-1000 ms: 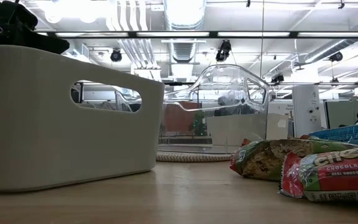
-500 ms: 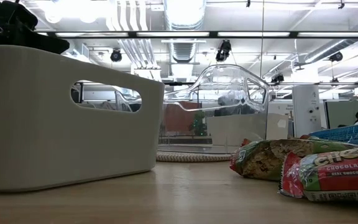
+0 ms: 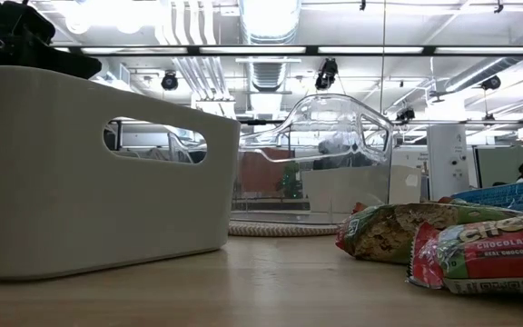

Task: Pick and place Granola Bars by type
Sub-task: Put the red granola bar into the gray bin

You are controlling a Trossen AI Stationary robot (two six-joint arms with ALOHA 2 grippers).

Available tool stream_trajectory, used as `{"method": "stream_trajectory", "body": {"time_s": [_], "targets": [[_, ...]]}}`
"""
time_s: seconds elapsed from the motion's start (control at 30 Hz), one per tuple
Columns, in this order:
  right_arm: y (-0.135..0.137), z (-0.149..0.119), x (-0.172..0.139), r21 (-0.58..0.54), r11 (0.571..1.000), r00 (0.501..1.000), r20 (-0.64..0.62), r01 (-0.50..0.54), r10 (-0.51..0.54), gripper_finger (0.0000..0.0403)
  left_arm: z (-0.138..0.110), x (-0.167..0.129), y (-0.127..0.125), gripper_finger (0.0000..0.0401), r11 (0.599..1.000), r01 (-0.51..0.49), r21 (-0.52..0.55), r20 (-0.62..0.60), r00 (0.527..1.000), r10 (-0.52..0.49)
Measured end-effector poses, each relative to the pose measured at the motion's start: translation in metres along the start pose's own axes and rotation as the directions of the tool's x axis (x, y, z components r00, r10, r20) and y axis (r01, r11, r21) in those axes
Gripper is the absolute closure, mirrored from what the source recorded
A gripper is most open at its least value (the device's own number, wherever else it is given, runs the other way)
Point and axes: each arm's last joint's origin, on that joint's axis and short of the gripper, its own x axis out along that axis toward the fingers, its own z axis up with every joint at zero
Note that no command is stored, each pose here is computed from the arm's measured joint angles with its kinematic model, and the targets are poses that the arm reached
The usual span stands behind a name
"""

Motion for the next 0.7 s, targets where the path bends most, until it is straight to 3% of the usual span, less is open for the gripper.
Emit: {"method": "stream_trajectory", "body": {"time_s": [0.7], "targets": [[-0.003, -0.01, 0.02, 0.005, 1.0, 1.0, 0.002, 0.025, -0.025, 0.0184, 0.0, 0.0, 0.0, 0.0401, 1.0, 0.0, 0.0, 0.0, 1.0, 0.0]]}}
